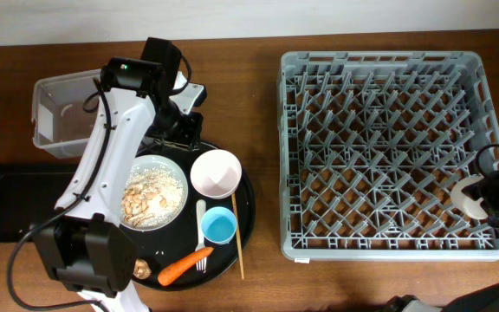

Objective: Sort waste into correct bins and load items into the dishwasher rack
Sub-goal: 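Place the white cup upside down in the rack's right side with right gripper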

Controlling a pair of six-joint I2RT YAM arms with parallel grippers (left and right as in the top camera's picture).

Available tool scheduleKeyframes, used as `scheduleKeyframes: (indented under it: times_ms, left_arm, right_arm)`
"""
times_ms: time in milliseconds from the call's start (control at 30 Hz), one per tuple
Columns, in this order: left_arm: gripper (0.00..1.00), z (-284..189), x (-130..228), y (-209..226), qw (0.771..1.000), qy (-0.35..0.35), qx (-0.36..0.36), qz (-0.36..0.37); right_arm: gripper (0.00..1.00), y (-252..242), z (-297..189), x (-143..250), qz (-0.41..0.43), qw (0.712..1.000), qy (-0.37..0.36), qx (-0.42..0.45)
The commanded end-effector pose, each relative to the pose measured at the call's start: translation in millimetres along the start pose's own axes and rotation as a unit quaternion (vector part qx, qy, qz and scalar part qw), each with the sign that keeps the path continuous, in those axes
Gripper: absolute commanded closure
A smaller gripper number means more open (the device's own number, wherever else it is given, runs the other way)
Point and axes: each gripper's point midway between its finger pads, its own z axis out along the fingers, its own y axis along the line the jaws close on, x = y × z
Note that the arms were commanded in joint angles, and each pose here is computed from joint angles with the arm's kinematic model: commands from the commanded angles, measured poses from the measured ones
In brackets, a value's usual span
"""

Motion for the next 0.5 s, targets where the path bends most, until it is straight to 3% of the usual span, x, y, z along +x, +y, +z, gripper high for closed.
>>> scheduleKeyframes:
  times_ms: [0,200,367,467]
  left_arm:
    - [0.63,-3.0,-0.5,2.5,1.000,-0.005,-0.004,-0.008]
    - [0.63,-3.0,-0.6,2.5,1.000,-0.005,-0.004,-0.008]
    - [0.63,-3.0,-0.5,2.5,1.000,-0.005,-0.004,-0.008]
    - [0.63,-3.0,-0.5,2.5,1.000,-0.005,-0.004,-0.008]
  right_arm:
    - [0.88,5.0,-3.9,-2.9,-0.001,1.000,-0.005,-0.012]
    - [0.49,4.5,-3.5,-0.2,0.001,1.000,0.001,-0.011]
    - [0.45,4.5,-3.5,0.0,0.000,1.000,0.001,-0.011]
    - [0.38,4.4,-3.5,0.9,-0.003,1.000,0.003,-0.011]
